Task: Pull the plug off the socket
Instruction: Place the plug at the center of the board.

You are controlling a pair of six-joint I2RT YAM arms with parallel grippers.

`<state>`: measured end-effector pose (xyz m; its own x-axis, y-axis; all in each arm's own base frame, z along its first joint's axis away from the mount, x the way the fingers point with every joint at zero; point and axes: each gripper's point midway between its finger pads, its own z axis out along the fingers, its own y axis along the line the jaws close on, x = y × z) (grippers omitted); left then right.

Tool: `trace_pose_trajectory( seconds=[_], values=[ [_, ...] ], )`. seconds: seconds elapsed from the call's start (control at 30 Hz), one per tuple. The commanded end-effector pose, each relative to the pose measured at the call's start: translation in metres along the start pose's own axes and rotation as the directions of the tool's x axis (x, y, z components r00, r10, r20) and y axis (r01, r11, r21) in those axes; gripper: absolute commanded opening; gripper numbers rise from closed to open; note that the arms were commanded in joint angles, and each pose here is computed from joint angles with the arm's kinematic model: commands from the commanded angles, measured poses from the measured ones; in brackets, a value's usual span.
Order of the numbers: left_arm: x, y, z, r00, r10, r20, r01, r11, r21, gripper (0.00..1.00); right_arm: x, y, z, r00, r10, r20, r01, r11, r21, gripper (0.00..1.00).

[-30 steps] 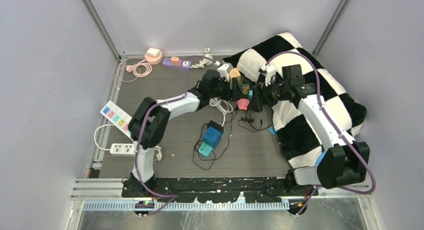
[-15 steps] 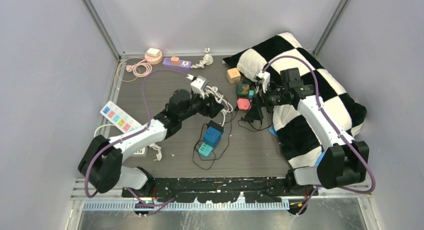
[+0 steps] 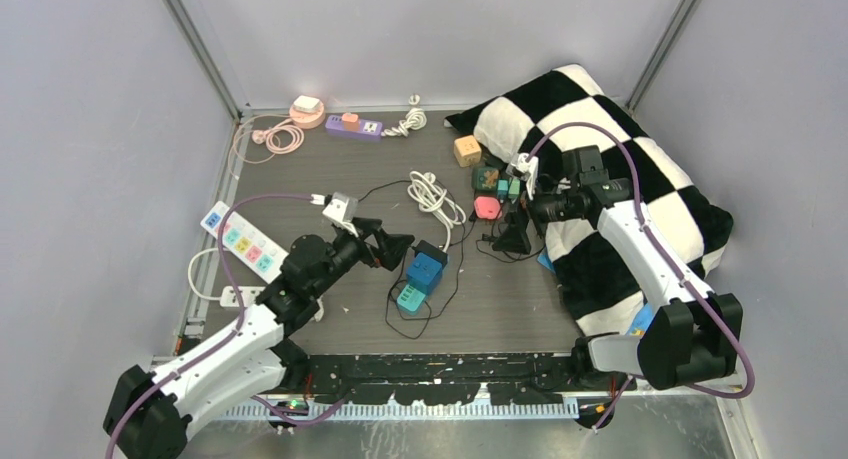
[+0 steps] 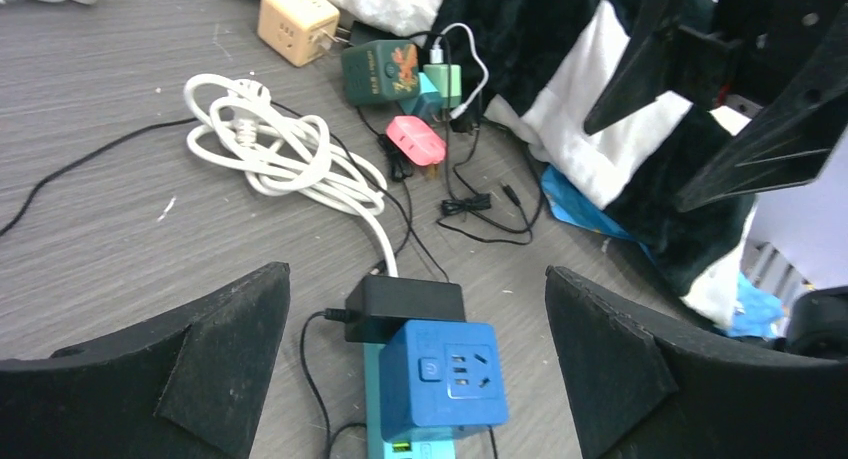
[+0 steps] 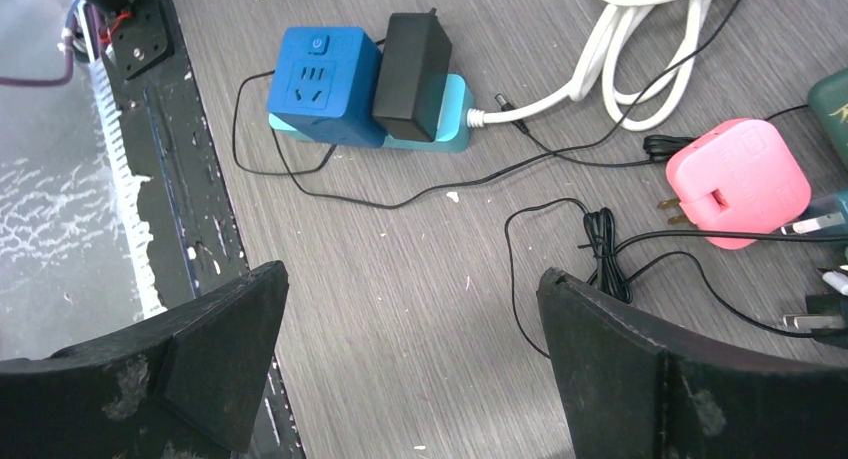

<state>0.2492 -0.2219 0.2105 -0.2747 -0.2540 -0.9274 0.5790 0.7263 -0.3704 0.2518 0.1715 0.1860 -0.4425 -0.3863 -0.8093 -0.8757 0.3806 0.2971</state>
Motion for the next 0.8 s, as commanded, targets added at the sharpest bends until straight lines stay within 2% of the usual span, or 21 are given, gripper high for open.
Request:
trace_pose_trajectory(
  seconds=[0.0, 0.4, 0.57, 0.77],
  values=[
    [0.002, -0.015, -0.012, 0.998, -0.061, -0.034, 0.063, 0.996, 0.06, 0.99, 0.0, 0.011, -0.002, 0.995, -0.094, 0.027, 0.096, 0.994, -0.055, 1.0],
    [0.033, -0.034, -0.009, 0.966, -0.063, -0.251, 0.094, 0.989, 0.113, 1.0, 0.003, 0.014, -0.002, 0.994, -0.105, 0.022, 0.106, 0.992, -0.074, 1.0],
    [0.052, -0.032, -0.003, 0.947, 0.059, -0.316, -0.047, 0.998, 0.046, 1.0, 0.003, 0.015, -0.002, 0.994, -0.108, 0.021, 0.11, 0.991, -0.082, 1.0],
    [0.068, -0.031, 0.003, 0.91, 0.194, -0.366, -0.208, 0.978, 0.0, 0.99, 0.004, 0.015, -0.001, 0.994, -0.106, 0.02, 0.108, 0.99, -0.086, 1.0]
  ],
)
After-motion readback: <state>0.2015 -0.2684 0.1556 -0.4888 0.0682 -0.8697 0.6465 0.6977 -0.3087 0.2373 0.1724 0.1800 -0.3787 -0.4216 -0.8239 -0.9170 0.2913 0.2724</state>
